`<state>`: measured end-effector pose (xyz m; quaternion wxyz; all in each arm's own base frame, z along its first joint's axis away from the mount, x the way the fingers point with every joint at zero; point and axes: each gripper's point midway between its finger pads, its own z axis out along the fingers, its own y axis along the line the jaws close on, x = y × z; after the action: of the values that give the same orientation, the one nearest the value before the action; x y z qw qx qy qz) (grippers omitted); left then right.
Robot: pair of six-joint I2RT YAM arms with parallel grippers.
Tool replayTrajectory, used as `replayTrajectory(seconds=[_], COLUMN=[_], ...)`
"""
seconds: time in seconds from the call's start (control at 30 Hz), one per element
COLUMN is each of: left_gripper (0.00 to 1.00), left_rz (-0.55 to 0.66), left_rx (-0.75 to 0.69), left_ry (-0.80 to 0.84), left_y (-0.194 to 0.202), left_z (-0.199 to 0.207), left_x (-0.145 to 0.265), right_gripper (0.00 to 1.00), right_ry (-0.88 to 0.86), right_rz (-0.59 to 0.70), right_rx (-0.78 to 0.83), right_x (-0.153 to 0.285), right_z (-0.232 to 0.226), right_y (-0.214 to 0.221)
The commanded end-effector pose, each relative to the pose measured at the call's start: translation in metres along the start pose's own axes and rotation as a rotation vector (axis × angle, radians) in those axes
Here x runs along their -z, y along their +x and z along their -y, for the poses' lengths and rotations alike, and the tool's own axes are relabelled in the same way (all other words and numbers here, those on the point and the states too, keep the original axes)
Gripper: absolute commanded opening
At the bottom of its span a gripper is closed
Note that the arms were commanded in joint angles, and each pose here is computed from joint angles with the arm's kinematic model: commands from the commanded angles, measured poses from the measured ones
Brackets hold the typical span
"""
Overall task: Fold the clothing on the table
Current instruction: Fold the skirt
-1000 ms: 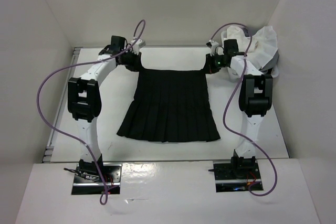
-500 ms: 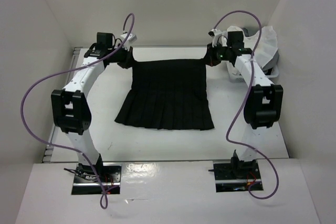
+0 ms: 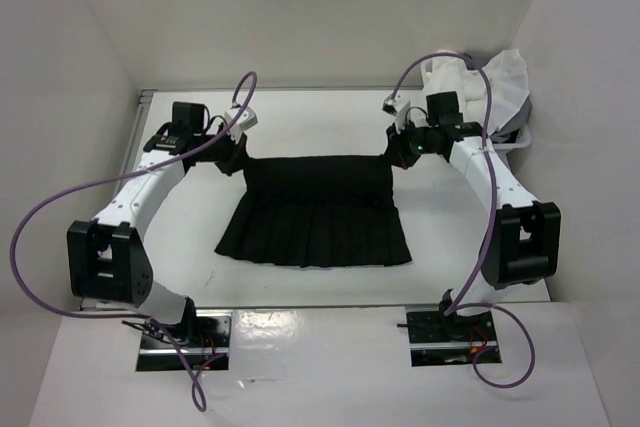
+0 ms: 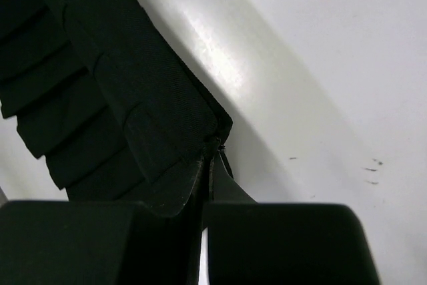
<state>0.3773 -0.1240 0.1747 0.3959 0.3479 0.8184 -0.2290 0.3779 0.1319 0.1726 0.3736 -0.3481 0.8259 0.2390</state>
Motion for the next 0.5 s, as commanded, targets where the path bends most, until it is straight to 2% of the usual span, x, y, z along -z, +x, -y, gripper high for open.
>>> replayTrajectory(seconds=[0.0, 0.13, 0.3, 0.4, 0.47], left_gripper=[0.03, 0.05, 0.06, 0.17, 0.22], left_rz=[-0.043, -0.073, -0.091, -0.097, -0.127], left_rx=[-0.121, -0.183, -0.341, -0.438, -0.436], left_ry=[-0.092, -0.073, -0.045, 0.0, 0.047], left_y=[0.016, 0.036, 0.05, 0.059, 0.066], left_z=[-0.008, 0.009, 0.039, 0.058, 0.069], left_x=[0.03, 0.041, 0.059, 0.074, 0.077], right_gripper=[0.0, 0.0, 0.0, 0.01, 0.03], right_ry=[0.094, 0.018, -0.141, -0.315, -0.402], right_rz=[-0.123, -0.215, -0.296, -0.379, -0.424], right_rx=[0.118, 0.167, 0.243, 0.295, 0.321], right_x=[0.026, 0.029, 0.04, 0.049, 0.054], right_z=[0.006, -0.019, -0.052, -0.09, -0.11], right_y=[0.028, 0.052, 0.064, 0.079, 0.087])
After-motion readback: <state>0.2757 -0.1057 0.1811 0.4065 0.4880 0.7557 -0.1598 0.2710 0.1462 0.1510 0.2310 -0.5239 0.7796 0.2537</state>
